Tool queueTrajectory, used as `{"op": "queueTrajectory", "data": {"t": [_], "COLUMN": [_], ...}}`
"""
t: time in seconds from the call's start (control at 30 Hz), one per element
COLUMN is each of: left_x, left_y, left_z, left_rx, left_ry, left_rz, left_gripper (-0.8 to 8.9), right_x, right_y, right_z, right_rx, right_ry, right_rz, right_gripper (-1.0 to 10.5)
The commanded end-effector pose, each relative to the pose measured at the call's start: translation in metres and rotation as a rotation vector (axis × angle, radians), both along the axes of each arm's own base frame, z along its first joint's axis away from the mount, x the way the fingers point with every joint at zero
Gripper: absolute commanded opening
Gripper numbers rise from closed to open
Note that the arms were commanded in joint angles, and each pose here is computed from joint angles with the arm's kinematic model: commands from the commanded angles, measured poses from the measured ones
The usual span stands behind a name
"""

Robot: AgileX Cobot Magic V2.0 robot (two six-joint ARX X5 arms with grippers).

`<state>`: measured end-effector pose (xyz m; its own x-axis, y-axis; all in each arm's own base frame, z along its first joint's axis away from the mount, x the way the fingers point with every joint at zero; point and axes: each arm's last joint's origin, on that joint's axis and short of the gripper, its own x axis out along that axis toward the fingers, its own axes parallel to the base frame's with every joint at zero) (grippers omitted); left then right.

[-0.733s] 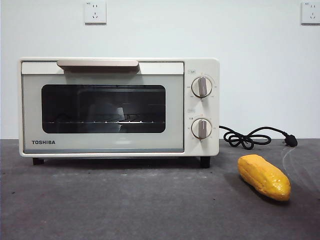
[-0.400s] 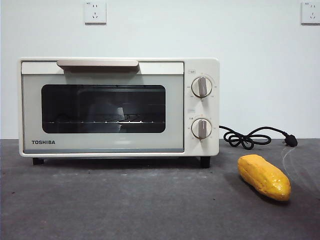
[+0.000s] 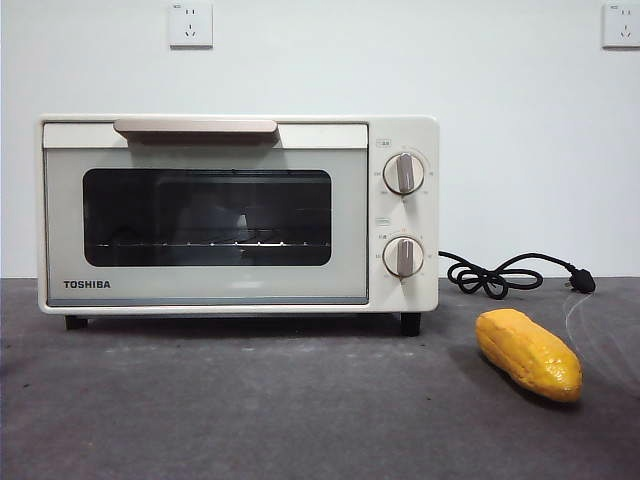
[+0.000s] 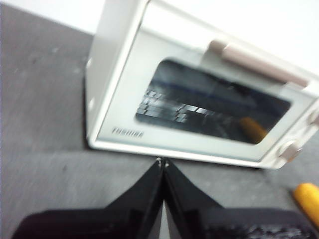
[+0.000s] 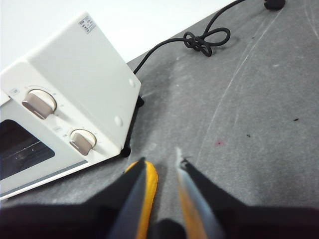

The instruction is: Take the corn from the table,put the corn in the oven

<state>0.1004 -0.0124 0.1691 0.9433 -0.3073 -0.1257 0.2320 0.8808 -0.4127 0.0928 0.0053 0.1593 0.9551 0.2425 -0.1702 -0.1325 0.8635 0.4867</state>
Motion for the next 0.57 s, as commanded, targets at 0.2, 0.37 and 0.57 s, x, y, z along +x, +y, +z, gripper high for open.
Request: {"op": "queueTrajectory", "data": {"t": [0.2, 0.37, 0.57], "left_x": [-0.002, 0.003, 0.017], "left_y": [0.000, -0.001, -0.005], "left_z": [0.051, 0.084, 0.117], "left_rx": [-0.011, -0.014, -0.010], "left_ry": [-0.106, -0.126, -0.118], "left_rz": [-0.005, -0.049, -0.150], "left_gripper": [-0.03, -0.03, -0.03], "right_x": [-0.010, -0.010, 0.005], "right_y": [0.002, 0.004, 0.006], "right_z": [0.047, 0.079, 0.118], "right_rx": [0.003, 0.001, 0.002], "right_ry": [-0.125, -0.122, -0.143], "right_rz": [0.057, 0.142, 0.237], "right_gripper": [3.0, 3.3, 3.2]}}
